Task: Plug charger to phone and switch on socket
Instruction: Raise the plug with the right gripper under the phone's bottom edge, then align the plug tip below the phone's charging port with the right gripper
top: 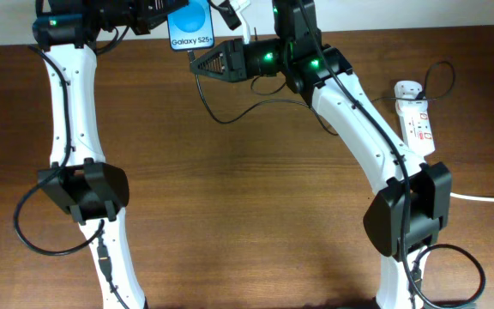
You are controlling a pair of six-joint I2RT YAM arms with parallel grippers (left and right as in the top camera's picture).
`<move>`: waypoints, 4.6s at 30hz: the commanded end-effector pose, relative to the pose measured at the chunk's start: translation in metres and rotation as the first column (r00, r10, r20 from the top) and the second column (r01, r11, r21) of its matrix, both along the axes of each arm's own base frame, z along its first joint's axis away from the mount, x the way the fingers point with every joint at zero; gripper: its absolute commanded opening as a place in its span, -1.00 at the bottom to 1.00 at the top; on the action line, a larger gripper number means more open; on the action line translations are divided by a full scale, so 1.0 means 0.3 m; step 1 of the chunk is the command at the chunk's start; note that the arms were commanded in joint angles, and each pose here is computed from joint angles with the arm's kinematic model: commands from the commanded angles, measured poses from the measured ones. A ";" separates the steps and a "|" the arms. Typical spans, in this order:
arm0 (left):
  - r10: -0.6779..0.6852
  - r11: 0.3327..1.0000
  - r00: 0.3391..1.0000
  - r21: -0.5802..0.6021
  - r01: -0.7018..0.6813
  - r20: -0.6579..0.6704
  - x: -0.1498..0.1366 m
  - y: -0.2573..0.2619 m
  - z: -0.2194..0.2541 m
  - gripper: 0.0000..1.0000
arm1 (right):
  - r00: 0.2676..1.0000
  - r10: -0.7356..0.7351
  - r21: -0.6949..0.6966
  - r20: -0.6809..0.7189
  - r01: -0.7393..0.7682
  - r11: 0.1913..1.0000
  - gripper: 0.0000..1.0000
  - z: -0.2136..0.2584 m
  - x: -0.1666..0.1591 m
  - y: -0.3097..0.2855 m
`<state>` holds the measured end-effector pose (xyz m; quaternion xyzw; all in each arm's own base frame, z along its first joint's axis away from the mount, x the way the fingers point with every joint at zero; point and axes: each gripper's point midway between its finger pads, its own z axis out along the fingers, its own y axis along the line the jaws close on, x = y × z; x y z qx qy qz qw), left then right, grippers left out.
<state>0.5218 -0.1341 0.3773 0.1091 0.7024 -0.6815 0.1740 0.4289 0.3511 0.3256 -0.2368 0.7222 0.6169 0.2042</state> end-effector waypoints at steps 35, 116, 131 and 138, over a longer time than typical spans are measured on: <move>-0.010 1.000 1.000 -0.010 0.010 0.012 -0.016 0.024 0.038 -1.00 | 0.999 0.042 0.033 0.008 -0.043 0.999 -0.92 0.068 -0.039 -0.007; 0.148 0.988 0.982 -0.020 -0.152 -0.115 0.081 0.136 0.125 -1.00 | 0.987 -0.063 0.164 -0.148 0.088 0.982 -0.92 0.231 -0.003 0.086; 0.154 0.987 0.984 -0.022 -0.157 -0.090 0.079 0.173 0.142 -1.00 | 0.986 -0.082 0.165 -0.147 0.106 0.981 -0.92 0.231 0.016 0.069; 0.120 0.992 0.987 -0.023 -0.123 -0.104 0.062 0.155 0.141 -1.00 | 0.981 -0.123 0.165 -0.149 0.147 0.975 -0.92 0.231 0.031 0.083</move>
